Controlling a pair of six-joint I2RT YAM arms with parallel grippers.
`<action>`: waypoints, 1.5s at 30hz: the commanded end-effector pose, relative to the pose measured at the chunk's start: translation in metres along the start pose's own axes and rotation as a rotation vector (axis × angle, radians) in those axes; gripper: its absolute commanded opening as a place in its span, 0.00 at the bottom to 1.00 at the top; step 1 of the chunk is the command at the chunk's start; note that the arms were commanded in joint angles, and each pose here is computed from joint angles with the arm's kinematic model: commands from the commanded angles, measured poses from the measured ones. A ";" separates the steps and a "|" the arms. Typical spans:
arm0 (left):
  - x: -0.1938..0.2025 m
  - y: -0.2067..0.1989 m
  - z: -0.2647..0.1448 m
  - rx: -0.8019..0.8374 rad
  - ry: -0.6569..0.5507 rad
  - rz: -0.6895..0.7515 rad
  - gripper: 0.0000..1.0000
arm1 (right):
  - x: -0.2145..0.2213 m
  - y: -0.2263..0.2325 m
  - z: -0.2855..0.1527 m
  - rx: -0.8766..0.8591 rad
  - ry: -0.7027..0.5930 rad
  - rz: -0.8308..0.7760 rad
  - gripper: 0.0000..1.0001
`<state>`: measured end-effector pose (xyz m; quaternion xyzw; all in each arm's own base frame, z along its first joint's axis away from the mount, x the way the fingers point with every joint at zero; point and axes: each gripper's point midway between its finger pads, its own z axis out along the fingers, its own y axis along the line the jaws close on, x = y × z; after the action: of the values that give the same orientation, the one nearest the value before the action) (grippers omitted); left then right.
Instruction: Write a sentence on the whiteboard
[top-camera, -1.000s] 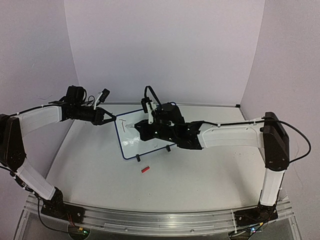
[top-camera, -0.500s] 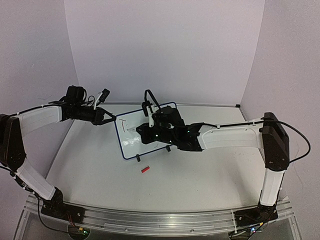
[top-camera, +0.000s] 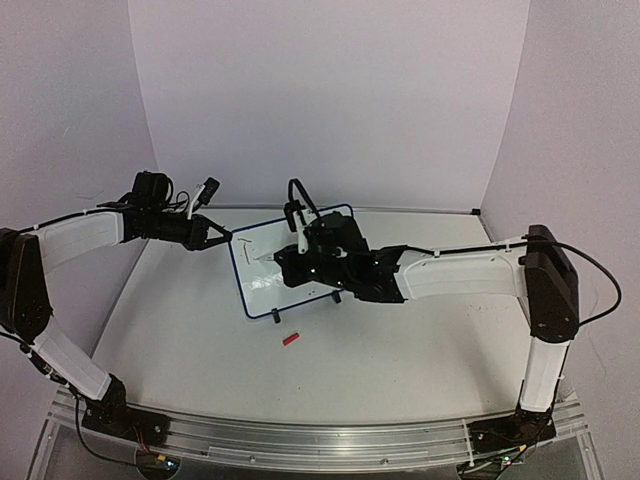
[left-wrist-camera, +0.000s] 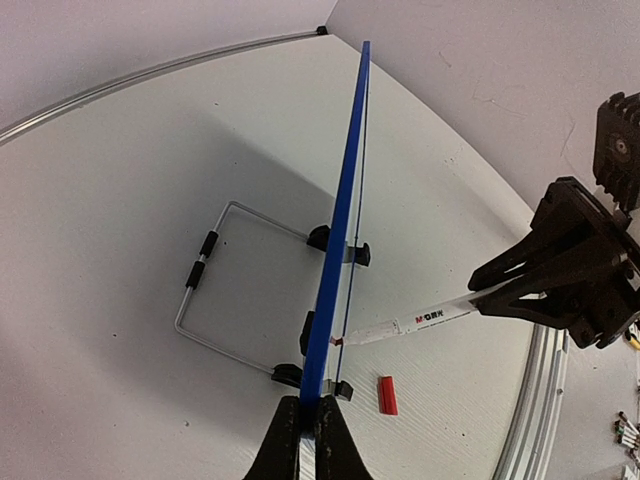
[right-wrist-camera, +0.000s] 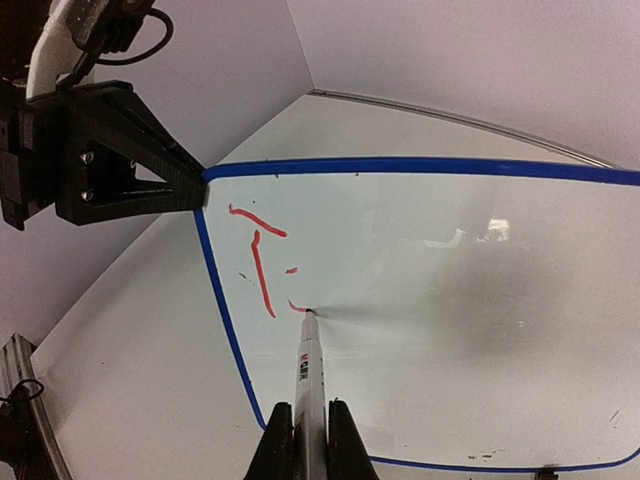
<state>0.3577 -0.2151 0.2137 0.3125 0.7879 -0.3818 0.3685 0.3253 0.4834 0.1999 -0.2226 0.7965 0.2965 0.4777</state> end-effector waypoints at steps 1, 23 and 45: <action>-0.014 -0.013 -0.012 0.008 -0.040 0.050 0.00 | -0.044 0.003 -0.012 0.021 -0.097 -0.001 0.00; -0.014 -0.012 -0.011 0.008 -0.037 0.048 0.00 | -0.046 0.016 -0.006 -0.049 -0.102 0.001 0.00; -0.014 -0.012 -0.011 0.007 -0.038 0.051 0.00 | -0.011 0.012 0.002 -0.063 -0.017 0.008 0.00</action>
<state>0.3576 -0.2152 0.2139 0.3126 0.7876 -0.3821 0.3686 0.3217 0.4927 0.2144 -0.2373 0.7846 0.3198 0.4753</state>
